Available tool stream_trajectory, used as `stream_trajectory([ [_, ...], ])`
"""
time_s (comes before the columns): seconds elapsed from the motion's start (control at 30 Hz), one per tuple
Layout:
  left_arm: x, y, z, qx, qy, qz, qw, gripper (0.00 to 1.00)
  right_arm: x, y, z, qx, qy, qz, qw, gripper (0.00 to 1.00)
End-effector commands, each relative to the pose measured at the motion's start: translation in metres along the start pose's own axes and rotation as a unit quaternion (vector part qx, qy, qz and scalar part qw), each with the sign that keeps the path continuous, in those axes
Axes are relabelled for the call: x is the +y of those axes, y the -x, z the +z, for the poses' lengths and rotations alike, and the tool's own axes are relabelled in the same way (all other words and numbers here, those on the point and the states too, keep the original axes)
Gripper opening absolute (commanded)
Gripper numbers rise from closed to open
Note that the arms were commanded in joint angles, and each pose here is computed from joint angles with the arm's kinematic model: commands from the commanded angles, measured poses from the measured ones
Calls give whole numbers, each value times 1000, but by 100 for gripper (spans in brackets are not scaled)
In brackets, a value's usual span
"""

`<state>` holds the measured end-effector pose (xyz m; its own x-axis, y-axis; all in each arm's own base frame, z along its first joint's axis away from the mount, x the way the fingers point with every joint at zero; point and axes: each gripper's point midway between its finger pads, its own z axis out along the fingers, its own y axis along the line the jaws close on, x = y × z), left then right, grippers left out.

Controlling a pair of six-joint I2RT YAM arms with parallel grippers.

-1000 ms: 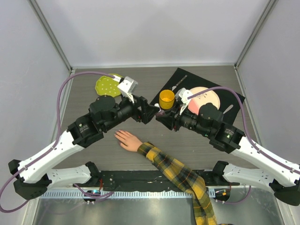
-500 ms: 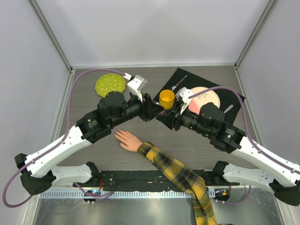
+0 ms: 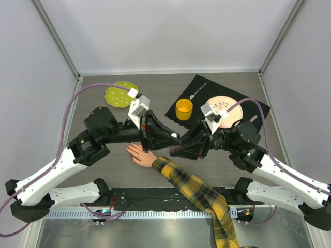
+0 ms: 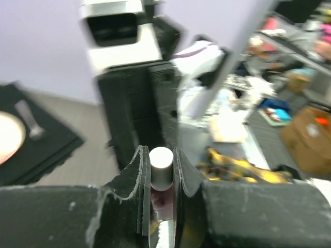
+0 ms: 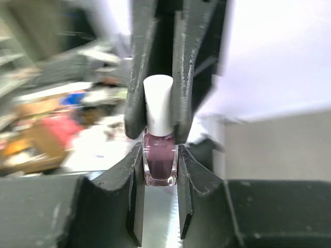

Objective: Paint the nails

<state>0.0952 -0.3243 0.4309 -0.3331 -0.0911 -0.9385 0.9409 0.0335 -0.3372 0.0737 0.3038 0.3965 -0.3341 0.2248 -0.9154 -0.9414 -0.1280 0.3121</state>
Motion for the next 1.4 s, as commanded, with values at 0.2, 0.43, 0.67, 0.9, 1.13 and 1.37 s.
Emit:
stream_trajectory([
  [0.2, -5, 18, -4, -27, 1, 20, 999, 24, 55, 13, -6, 22, 112, -59, 992, 1],
  [0.43, 30, 45, -48, -89, 166, 40, 981, 73, -23, 2, -15, 74, -98, -115, 986, 1],
  [0.67, 56, 42, -55, -81, 243, 18, 966, 63, -72, 18, -26, 56, -231, -149, 960, 1],
  [0.9, 68, 22, -33, -48, 234, 4, 971, 66, -85, 18, -25, 58, -255, -152, 953, 1],
  [1.13, 82, 11, -18, -32, 241, 0, 970, 60, -86, 17, -25, 59, -256, -155, 952, 1],
  [1.37, 82, 6, -10, -23, 231, -2, 973, 44, -86, 19, -24, 56, -257, -153, 953, 1],
])
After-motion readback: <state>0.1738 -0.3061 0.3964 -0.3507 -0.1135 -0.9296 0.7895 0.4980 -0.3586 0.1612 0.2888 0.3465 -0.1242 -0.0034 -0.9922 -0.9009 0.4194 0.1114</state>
